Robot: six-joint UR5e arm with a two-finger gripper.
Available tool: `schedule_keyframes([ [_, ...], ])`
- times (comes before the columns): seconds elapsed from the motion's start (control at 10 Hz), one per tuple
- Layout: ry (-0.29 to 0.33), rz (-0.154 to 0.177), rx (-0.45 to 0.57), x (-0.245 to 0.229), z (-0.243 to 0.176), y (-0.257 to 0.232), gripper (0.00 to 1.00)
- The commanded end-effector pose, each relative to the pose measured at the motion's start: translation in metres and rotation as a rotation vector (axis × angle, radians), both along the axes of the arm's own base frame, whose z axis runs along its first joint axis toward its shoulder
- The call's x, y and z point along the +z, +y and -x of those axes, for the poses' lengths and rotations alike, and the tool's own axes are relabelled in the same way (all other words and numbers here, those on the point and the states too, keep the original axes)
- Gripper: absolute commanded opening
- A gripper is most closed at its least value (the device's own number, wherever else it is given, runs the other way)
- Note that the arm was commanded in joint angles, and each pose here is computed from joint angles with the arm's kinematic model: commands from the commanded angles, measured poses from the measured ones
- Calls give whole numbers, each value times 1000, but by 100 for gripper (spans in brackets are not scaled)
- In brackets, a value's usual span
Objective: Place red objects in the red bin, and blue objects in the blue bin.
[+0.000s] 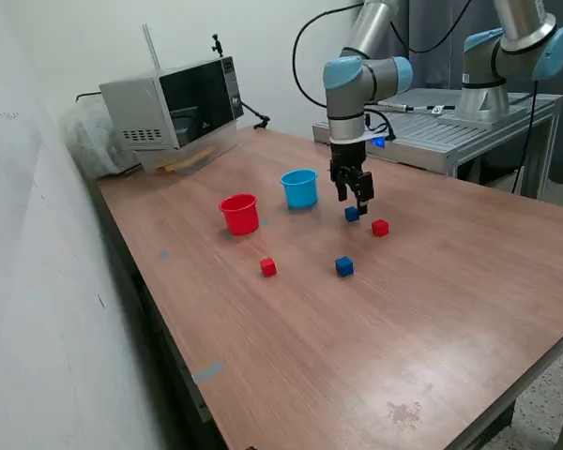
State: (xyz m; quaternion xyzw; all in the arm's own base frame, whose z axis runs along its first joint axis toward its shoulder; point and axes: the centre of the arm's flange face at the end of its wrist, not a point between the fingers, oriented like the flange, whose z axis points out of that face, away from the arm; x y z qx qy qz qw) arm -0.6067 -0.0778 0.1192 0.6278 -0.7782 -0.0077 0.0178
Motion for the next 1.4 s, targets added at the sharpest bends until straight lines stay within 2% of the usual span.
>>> schedule_keyframes([
  [0.0,-7,0,2,-7,5,14,100],
  [0.1,-10,0,-10,-8,5,21,100],
  [0.2,-11,-1,-11,-9,4,22,0],
  [0.8,-14,-2,40,-8,3,22,0],
  [0.9,-15,-22,58,-3,2,23,0],
  [1.1,94,-47,71,71,-1,20,0],
  [1.3,116,-54,97,115,-7,23,0],
])
